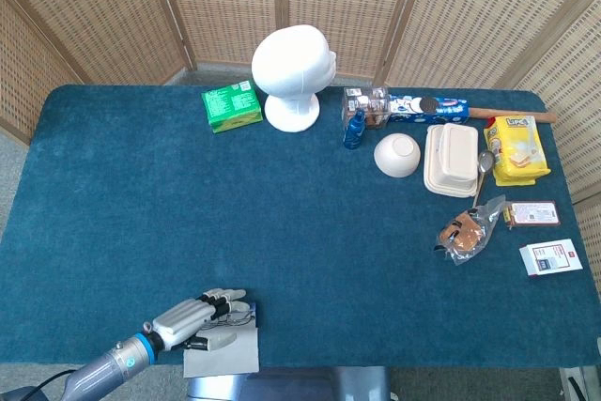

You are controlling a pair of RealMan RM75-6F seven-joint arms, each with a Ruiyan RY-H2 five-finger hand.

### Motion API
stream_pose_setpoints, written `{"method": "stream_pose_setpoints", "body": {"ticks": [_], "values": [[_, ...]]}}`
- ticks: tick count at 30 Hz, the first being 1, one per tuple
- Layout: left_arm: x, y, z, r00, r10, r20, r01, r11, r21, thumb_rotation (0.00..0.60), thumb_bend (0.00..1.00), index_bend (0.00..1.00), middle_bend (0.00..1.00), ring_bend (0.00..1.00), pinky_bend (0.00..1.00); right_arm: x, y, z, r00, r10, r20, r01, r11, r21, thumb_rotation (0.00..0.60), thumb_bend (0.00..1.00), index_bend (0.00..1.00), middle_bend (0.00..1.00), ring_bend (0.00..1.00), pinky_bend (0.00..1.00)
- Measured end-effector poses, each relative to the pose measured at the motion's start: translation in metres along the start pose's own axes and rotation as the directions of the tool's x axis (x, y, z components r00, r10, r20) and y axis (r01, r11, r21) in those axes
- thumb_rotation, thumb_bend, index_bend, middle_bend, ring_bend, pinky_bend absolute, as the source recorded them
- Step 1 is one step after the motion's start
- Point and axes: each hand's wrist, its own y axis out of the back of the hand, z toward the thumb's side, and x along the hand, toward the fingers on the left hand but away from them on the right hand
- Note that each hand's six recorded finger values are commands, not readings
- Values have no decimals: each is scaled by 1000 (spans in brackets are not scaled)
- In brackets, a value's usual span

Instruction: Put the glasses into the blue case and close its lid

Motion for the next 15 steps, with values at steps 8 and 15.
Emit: {"method": "stream_pose_setpoints", "body": {"ticks": [8, 15], "values": [[-7, 16, -1, 980, 200, 23, -201, 975, 99, 57, 237, 105, 0, 0, 0, -6, -5, 4, 1000, 16, -17, -16, 1000, -3, 569, 245, 0, 125, 0, 170], [-36, 10, -8, 931, 362, 48, -365, 913, 183, 327, 239, 111, 0, 0, 0, -21, -17, 21, 996, 49, -74, -49, 999, -1, 567, 243, 0, 125, 0, 169]]}}
